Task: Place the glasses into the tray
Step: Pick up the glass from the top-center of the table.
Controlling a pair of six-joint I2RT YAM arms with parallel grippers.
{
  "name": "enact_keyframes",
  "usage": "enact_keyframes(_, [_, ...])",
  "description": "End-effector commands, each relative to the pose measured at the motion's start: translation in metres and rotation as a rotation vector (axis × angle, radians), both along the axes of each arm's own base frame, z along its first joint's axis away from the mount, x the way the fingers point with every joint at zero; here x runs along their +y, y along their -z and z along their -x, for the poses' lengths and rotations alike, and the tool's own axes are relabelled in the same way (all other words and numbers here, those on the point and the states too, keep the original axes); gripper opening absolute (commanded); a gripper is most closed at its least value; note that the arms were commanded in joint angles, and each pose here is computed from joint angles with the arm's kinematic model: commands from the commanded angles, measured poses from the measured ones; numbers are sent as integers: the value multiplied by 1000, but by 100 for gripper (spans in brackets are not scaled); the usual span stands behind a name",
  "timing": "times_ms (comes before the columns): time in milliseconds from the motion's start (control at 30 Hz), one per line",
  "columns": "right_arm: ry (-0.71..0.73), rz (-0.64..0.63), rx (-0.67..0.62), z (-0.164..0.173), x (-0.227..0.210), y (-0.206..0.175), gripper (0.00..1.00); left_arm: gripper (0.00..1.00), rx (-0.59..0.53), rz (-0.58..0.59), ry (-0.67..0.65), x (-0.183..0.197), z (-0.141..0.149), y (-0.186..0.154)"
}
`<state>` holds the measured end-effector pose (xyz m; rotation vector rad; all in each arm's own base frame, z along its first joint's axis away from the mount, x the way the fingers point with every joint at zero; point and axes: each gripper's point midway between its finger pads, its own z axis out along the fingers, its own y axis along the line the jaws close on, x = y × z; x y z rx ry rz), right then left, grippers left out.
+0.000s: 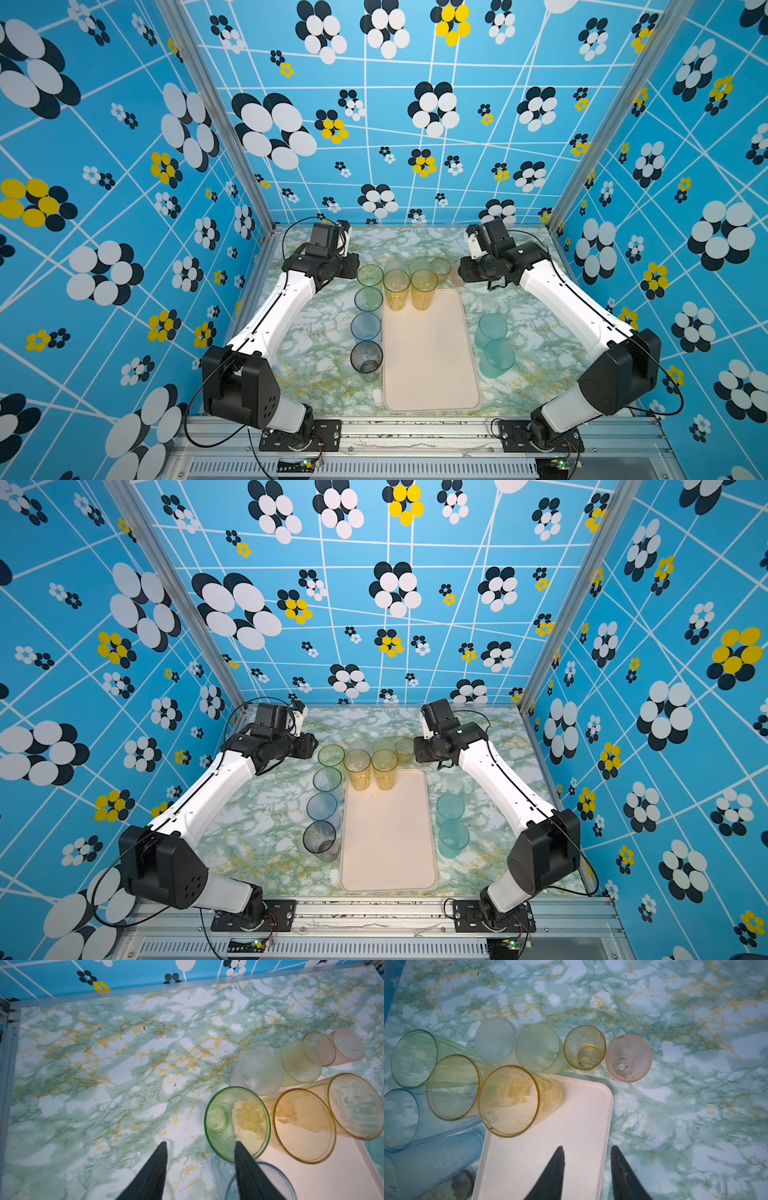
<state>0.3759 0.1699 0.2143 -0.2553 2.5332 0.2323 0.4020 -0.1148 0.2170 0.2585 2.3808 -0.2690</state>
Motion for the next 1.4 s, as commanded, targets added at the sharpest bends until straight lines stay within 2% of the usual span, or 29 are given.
enact_keyframes(0, [8, -26, 3, -3, 3, 2, 39, 51, 105, 25, 22, -4, 9, 13])
enact_keyframes(333, [-5, -12, 12, -3, 2, 6, 39, 44, 192, 9, 28, -8, 4, 36])
enact_keyframes(433, [-6, -11, 14, -3, 1, 7, 39, 38, 207, 1, 29, -8, 2, 41])
enact_keyframes(733, [-8, -10, 19, -3, 2, 10, 39, 29, 231, -15, 30, -9, -4, 54])
enact_keyframes(1367, [-13, -21, 30, -5, 5, 18, 40, 21, 251, -59, 35, -11, -12, 64])
